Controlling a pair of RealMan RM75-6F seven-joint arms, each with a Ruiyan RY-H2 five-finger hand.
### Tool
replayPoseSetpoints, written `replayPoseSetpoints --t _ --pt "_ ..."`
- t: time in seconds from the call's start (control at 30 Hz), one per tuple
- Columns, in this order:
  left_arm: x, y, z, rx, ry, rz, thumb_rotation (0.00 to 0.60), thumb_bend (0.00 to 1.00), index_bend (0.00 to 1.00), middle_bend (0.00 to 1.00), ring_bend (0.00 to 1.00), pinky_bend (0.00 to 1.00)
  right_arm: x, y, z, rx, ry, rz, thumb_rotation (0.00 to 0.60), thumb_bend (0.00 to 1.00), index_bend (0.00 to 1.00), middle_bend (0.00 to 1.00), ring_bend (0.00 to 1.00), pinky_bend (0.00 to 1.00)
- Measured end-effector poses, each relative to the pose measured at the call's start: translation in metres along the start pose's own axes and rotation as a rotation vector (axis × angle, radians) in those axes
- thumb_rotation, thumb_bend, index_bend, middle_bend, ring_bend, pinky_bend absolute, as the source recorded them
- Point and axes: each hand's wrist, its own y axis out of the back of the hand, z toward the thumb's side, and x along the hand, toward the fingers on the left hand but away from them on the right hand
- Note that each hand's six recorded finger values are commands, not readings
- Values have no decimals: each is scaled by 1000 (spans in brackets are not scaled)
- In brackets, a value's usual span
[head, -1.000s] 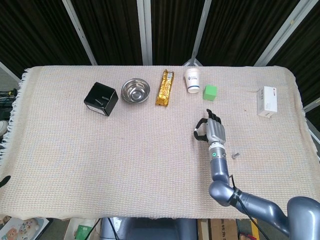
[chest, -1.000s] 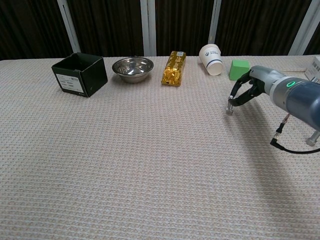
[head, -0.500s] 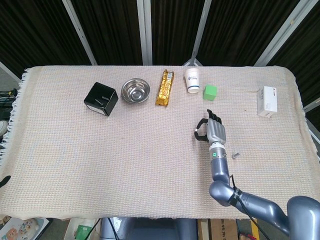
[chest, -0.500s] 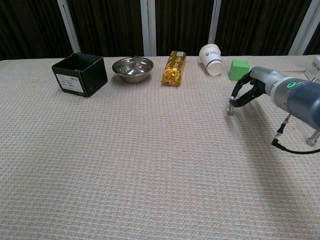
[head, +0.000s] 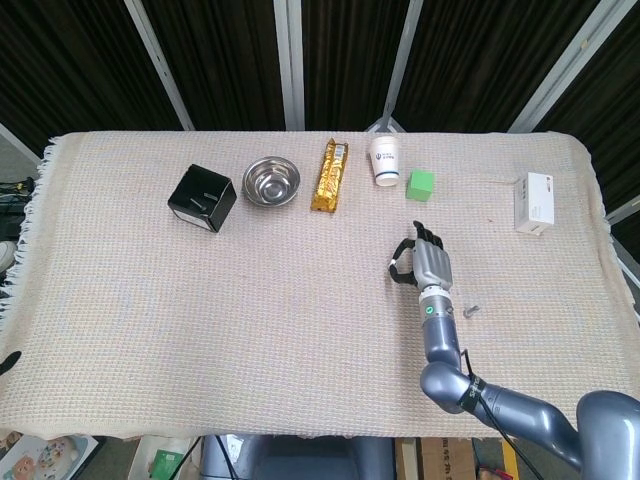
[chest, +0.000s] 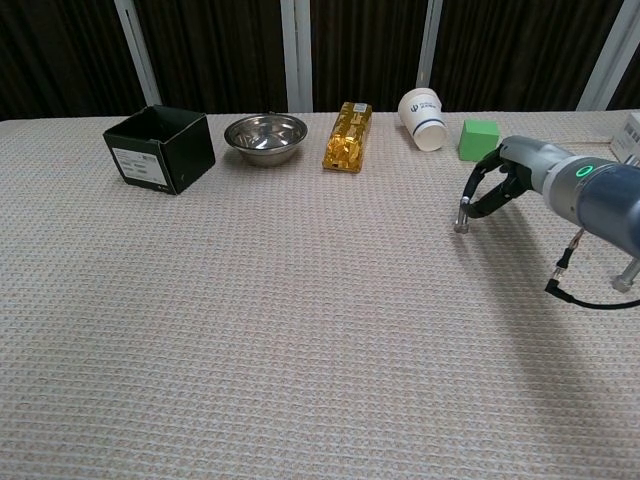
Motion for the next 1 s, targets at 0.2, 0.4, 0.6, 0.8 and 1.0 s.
replayPoseSetpoints --t 0.2,0.4,0.6,0.8,1.0 --pt "0 0 0 -1 1 1 600 43 137 110 9 9 0 1 1 2 4 -1 600 381 490 0 0 0" --pt "0 0 0 2 -2 -1 600 42 137 110 9 9 1 1 1 17 10 9 600 376 465 0 0 0" --pt "0 0 0 1 0 2 600 42 137 110 9 9 3 0 0 35 10 28 600 298 406 0 0 0" --pt "1 -1 0 4 1 1 600 42 136 110 9 9 9 7 9 12 41 39 600 287 399 0 0 0" --pt "1 -3 3 7 -11 -8 600 42 136 110 10 9 27 37 26 -58 116 -6 600 287 399 0 0 0"
